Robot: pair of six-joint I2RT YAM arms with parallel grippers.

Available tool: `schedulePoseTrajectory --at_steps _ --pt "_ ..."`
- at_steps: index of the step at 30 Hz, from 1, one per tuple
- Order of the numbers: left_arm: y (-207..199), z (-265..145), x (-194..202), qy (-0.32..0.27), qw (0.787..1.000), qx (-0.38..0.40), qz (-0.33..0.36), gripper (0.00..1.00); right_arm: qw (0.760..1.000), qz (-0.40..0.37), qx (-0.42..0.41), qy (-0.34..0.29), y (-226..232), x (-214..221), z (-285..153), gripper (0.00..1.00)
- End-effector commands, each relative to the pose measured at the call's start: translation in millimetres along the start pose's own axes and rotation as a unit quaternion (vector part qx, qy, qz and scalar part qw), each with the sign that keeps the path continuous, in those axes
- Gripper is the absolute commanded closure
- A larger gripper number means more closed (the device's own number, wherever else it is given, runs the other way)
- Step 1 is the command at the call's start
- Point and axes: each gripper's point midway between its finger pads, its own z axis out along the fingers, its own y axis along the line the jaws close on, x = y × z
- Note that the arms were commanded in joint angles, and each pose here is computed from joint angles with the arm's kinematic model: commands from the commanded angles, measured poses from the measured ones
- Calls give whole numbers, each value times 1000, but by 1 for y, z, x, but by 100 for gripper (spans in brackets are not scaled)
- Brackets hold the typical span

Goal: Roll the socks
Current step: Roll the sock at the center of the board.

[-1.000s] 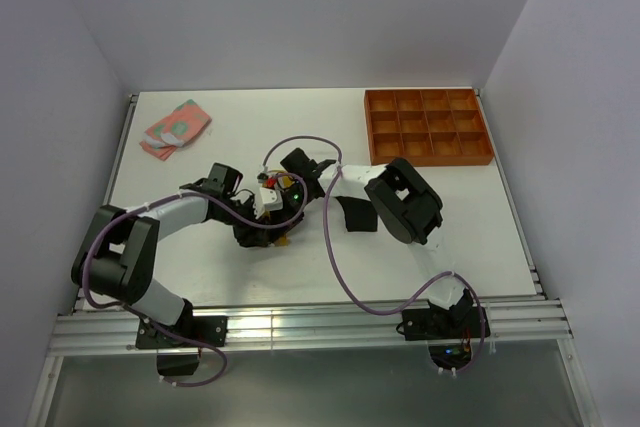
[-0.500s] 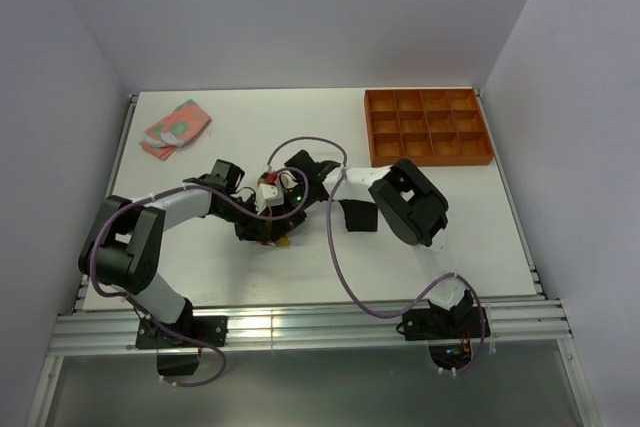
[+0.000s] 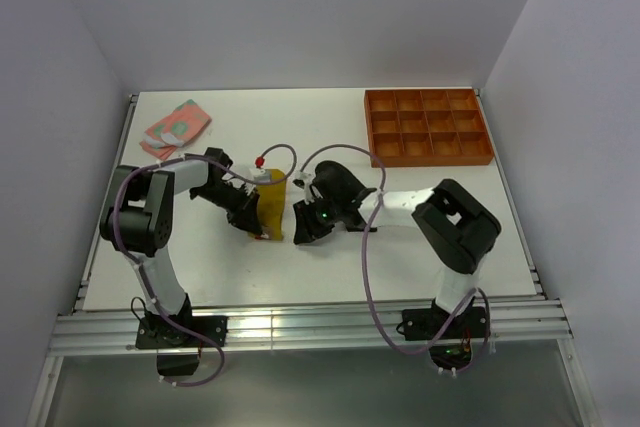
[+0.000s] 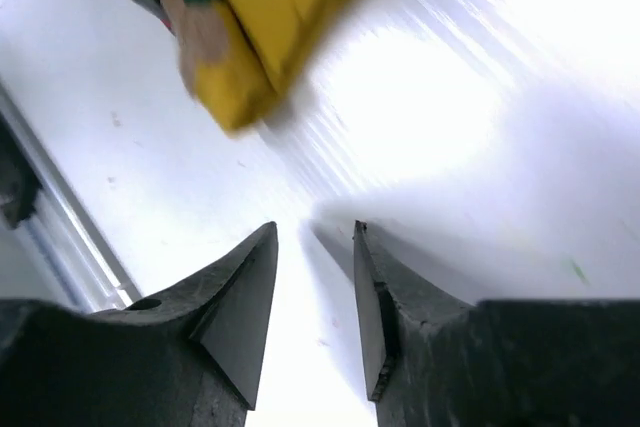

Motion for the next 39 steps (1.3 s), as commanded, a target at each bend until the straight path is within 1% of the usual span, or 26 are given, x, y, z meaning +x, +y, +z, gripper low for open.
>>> schedulePoseTrajectory --at_steps 1,2,3,4,6,7,8,9,10,11,13,17,19,20,27,32,39 --pt "-11 -6 -1 7 998 49 -42 100 993 -25 39 -108 0 -37 -20 56" --pt "-11 -7 -1 8 997 53 -50 100 991 -31 61 -119 -8 -34 -24 56" --pt "-8 -10 -6 6 997 54 -51 100 987 -46 59 -143 2 -41 -31 56" --pt "-12 -9 -3 11 995 69 -73 100 984 -57 65 -154 4 -43 -33 55" --pt "-12 -11 -7 12 994 78 -80 100 974 -101 96 -177 13 -48 -37 55" --pt "-11 -9 -5 16 992 85 -92 100 970 -116 113 -180 16 -49 -36 54" --pt "-14 -9 -4 19 990 92 -106 100 964 -148 121 -186 26 -57 -36 54" --pt "-12 -11 -7 18 989 93 -110 100 958 -162 151 -182 23 -56 -32 54" --pt "-11 -9 -6 22 988 97 -117 100 955 -188 144 -177 40 -51 -24 54" --pt "-14 -10 -5 25 986 103 -125 100 950 -211 143 -180 48 -54 -21 54" --pt "-12 -9 -5 30 985 105 -135 99 945 -235 134 -185 61 -53 -11 54" --pt "-13 -6 2 43 978 117 -165 99 929 -278 135 -201 75 -61 -2 52" --pt "-13 -4 6 53 974 124 -182 100 929 -287 132 -194 79 -57 7 51" --pt "-12 -3 7 55 973 126 -186 100 923 -309 136 -186 82 -57 14 51" --pt "-17 0 15 70 964 149 -209 100 911 -354 130 -166 93 -44 35 49" --pt "-16 0 19 81 962 148 -214 100 908 -367 123 -160 96 -38 38 49" --pt "-18 0 22 88 959 158 -216 100 904 -379 137 -141 87 -31 53 49"
